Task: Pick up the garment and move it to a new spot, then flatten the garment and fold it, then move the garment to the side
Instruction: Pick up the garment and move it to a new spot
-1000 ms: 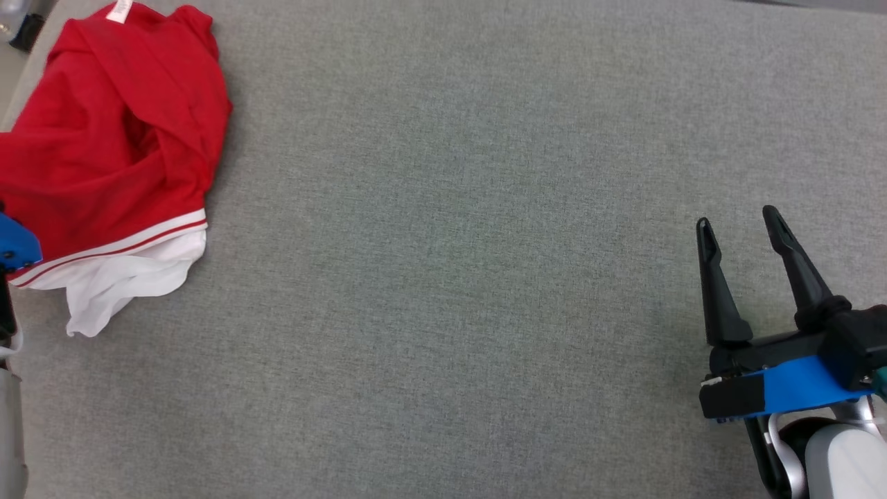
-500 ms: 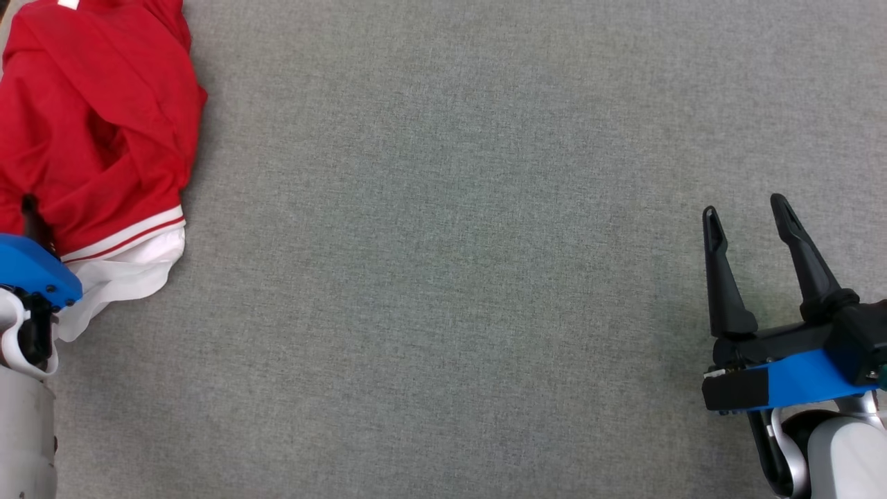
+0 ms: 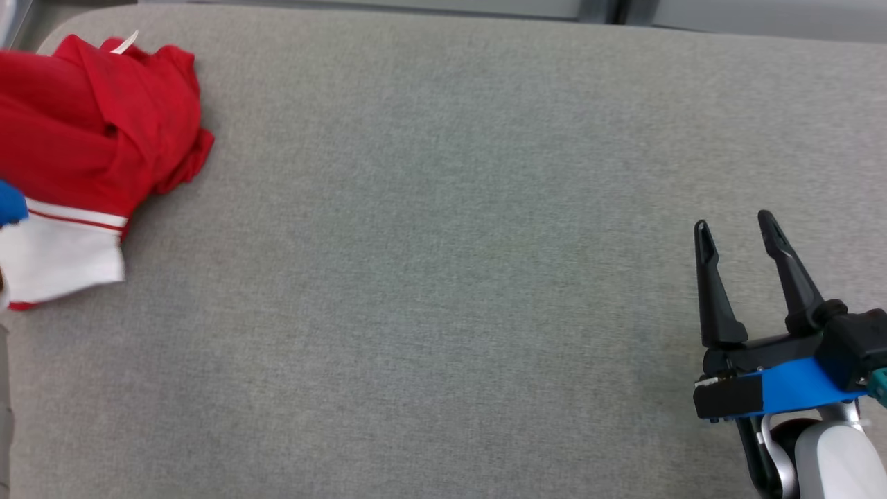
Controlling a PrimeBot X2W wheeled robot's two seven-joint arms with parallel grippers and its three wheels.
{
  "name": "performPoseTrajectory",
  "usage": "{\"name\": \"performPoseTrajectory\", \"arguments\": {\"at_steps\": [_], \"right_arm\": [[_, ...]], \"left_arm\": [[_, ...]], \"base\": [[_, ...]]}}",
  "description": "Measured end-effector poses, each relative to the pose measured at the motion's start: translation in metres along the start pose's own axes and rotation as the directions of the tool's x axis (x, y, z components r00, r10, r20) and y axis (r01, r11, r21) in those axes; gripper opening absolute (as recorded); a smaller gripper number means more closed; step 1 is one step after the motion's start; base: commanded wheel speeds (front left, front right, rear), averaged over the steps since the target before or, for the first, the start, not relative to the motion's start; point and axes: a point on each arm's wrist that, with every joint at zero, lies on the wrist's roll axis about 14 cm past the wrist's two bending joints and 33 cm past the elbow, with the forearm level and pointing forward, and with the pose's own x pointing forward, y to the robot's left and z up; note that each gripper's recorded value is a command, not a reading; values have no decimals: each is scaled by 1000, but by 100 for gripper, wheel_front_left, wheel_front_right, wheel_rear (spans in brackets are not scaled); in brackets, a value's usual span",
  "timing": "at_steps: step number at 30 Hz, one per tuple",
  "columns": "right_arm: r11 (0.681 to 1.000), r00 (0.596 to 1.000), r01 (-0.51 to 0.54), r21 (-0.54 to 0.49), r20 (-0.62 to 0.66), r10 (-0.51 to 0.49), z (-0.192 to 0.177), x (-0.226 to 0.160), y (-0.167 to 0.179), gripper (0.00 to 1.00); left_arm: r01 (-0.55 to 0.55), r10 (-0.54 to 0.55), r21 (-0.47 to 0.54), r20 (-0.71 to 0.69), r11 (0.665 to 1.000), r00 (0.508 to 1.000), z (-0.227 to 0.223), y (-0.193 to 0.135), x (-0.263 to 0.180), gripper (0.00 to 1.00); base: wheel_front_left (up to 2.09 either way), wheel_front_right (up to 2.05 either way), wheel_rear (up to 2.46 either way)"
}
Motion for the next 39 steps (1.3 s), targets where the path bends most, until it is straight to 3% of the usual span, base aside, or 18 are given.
{"name": "performPoseTrajectory", "arguments": {"at_steps": [6, 13, 18, 24, 31, 35, 39], "right_arm": [[999, 998, 42, 23, 38, -43, 12, -16, -12, 100], [991, 990, 128, 49, 59, -131, 17, -41, -39, 100], [975, 974, 214, 59, 63, -217, 17, -63, -65, 100], [944, 943, 323, 67, 63, -327, 18, -92, -96, 100], [911, 909, 407, 68, 63, -411, 20, -116, -120, 100], [903, 902, 424, 71, 64, -428, 21, -121, -124, 100], [903, 900, 424, 73, 74, -429, 24, -120, -126, 100]], "left_arm": [[154, -156, 29, 233, 988, 960, 86, -59, 12, 0], [367, -379, 115, 439, 923, 815, 180, -169, 1, 0], [521, -526, 170, 517, 836, 675, 226, -252, -26, 0], [689, -662, 207, 560, 694, 499, 257, -343, -68, 0], [814, -757, 242, 568, 529, 323, 267, -420, -121, 0], [850, -784, 237, 554, 470, 279, 260, -443, -137, 0], [863, -814, 224, 498, 453, 298, 230, -450, -134, 0]], "base": [[0, 0, 0], [0, 0, 0], [0, 0, 0], [0, 0, 0], [0, 0, 0], [0, 0, 0], [0, 0, 0]]}}
